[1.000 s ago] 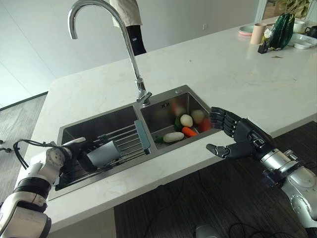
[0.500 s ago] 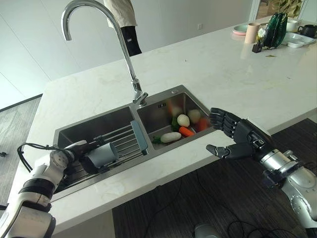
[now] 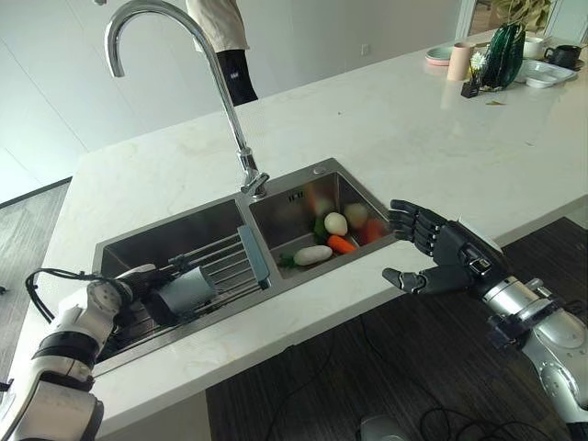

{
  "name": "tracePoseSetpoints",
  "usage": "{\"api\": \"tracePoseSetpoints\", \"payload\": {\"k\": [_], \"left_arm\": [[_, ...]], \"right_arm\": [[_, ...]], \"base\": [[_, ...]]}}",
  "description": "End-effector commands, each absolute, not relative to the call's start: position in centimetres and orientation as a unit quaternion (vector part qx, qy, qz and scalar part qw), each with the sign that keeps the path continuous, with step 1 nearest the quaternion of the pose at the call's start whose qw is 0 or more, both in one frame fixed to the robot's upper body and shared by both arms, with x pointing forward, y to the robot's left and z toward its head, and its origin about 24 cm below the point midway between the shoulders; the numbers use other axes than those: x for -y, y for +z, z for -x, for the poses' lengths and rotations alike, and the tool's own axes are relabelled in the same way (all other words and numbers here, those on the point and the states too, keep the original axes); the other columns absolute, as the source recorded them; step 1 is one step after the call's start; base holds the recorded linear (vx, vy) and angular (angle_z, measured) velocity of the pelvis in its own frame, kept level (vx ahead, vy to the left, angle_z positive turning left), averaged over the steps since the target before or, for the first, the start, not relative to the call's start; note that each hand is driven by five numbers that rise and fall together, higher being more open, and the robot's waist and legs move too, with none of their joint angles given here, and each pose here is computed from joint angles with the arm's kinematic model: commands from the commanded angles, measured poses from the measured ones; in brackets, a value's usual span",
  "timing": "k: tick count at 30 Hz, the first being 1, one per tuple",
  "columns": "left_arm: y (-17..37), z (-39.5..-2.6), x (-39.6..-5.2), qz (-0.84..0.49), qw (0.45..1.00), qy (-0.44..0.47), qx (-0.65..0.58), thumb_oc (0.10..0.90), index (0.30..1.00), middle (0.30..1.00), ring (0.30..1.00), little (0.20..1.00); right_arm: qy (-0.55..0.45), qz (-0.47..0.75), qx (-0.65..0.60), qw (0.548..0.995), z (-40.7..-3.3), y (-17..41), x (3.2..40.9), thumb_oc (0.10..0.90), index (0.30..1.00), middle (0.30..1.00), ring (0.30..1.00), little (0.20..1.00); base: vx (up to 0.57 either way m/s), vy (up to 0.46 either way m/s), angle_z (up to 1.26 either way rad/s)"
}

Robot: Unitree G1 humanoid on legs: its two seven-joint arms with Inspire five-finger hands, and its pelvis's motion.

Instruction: Place the dishes in the dishwasher.

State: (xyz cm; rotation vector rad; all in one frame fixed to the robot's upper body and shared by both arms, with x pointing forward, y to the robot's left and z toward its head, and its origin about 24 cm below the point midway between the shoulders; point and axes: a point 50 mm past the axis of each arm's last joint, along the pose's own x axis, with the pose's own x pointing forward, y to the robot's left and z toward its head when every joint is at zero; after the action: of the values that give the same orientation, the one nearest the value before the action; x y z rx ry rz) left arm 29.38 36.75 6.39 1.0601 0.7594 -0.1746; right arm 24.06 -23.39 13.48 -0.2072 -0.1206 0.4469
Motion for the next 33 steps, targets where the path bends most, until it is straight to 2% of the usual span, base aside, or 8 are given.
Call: {"api": "tracePoseSetpoints", "payload": {"k": [1, 4, 15, 21, 28, 33], "left_arm": [[8.8, -30.1, -37.9, -0.494, 0.812, -0.018, -0.312, 0.4, 0.3, 0.3, 0.3, 0.3], [9.0, -30.1, -37.9, -0.521, 0.8, -0.011, -0.297, 0.4, 0.3, 0.3, 0.3, 0.3], [9.0, -30.3, -37.1, -0.513, 0.819, 0.006, -0.256, 0.4, 0.3, 0.3, 0.3, 0.3], [11.1, -31.0, -36.3, -0.532, 0.827, 0.018, -0.181, 0.4, 0.3, 0.3, 0.3, 0.3], [14.5, -29.9, -36.9, -0.49, 0.86, 0.136, -0.038, 0.4, 0.3, 0.3, 0.3, 0.3], [17.8, -28.5, -36.0, -0.443, 0.863, 0.221, 0.105, 0.4, 0.3, 0.3, 0.3, 0.3]], "right_arm": [[0.221, 0.121, 0.228, 0.94, -23.7, 19.5, 22.8, 0.8, 0.9, 0.9, 0.9, 0.9], [0.221, 0.121, 0.228, 0.941, -23.6, 19.5, 22.8, 0.8, 0.9, 0.9, 0.9, 0.9], [0.215, 0.119, 0.225, 0.943, -23.5, 19.2, 23.0, 0.8, 0.9, 0.9, 0.9, 0.9], [0.206, 0.116, 0.224, 0.946, -23.4, 18.9, 23.1, 0.8, 0.9, 0.9, 0.9, 0.9], [0.187, 0.107, 0.224, 0.951, -23.1, 18.4, 23.6, 0.8, 0.9, 0.9, 0.9, 0.9], [0.167, 0.103, 0.22, 0.955, -23.0, 17.8, 23.5, 0.8, 0.9, 0.9, 0.9, 0.9]], "base": [[0.0, 0.0, 0.0], [0.0, 0.0, 0.0], [0.0, 0.0, 0.0], [0.0, 0.0, 0.0], [0.01, -0.022, 0.04], [0.02, -0.033, 0.22]]}}
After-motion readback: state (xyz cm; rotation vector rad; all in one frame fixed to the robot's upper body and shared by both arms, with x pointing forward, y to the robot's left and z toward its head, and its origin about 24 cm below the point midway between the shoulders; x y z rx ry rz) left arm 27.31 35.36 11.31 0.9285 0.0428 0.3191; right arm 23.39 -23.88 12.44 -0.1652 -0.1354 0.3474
